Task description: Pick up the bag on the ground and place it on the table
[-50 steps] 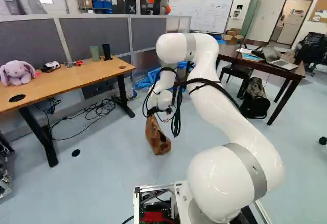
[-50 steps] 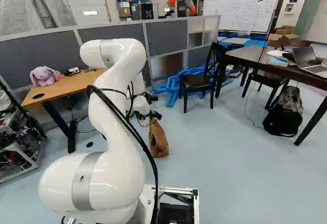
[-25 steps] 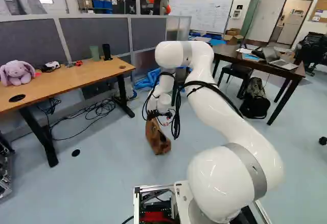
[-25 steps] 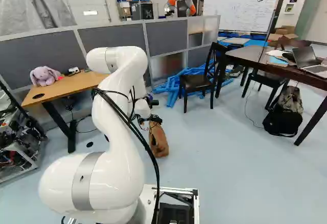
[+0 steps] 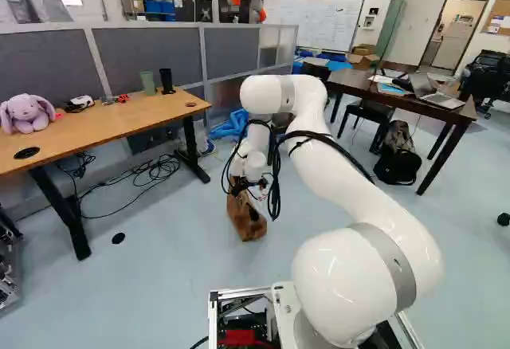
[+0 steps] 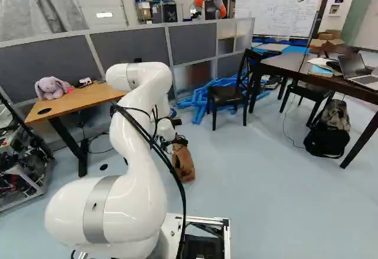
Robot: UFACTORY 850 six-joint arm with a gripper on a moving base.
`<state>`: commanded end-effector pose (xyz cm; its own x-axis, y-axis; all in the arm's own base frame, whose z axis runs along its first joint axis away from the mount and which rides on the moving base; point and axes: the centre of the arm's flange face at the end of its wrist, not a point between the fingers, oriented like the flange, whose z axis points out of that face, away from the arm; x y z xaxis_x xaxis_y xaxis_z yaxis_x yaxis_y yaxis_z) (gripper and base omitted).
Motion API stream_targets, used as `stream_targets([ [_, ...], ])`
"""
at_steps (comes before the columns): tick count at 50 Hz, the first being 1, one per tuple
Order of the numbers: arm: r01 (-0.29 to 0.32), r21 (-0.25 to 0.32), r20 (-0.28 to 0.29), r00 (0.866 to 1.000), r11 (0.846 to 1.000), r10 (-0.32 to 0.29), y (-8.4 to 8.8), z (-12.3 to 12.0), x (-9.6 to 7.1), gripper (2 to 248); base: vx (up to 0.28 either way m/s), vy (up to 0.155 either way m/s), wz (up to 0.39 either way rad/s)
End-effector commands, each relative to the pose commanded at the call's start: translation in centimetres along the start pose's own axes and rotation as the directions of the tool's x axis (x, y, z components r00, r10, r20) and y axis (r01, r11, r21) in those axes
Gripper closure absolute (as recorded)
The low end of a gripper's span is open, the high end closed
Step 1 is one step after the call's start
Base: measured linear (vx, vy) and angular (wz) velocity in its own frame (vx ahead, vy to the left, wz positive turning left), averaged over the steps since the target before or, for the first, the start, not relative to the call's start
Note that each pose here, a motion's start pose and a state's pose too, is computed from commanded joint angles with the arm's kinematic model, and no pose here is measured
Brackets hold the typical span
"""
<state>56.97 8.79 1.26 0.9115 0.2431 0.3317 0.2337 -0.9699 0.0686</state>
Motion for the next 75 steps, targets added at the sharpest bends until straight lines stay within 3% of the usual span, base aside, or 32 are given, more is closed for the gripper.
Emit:
stream_targets([
  [24, 0.003, 0.002, 0.012, 1.0, 1.0, -0.003, -0.3, 3.6, -0.6, 3, 0.0, 0.0, 0.0],
  [75, 0.022, 0.002, -0.075, 0.997, 1.0, -0.022, -2.0, 13.3, 2.3, 3, 0.0, 0.0, 0.0],
])
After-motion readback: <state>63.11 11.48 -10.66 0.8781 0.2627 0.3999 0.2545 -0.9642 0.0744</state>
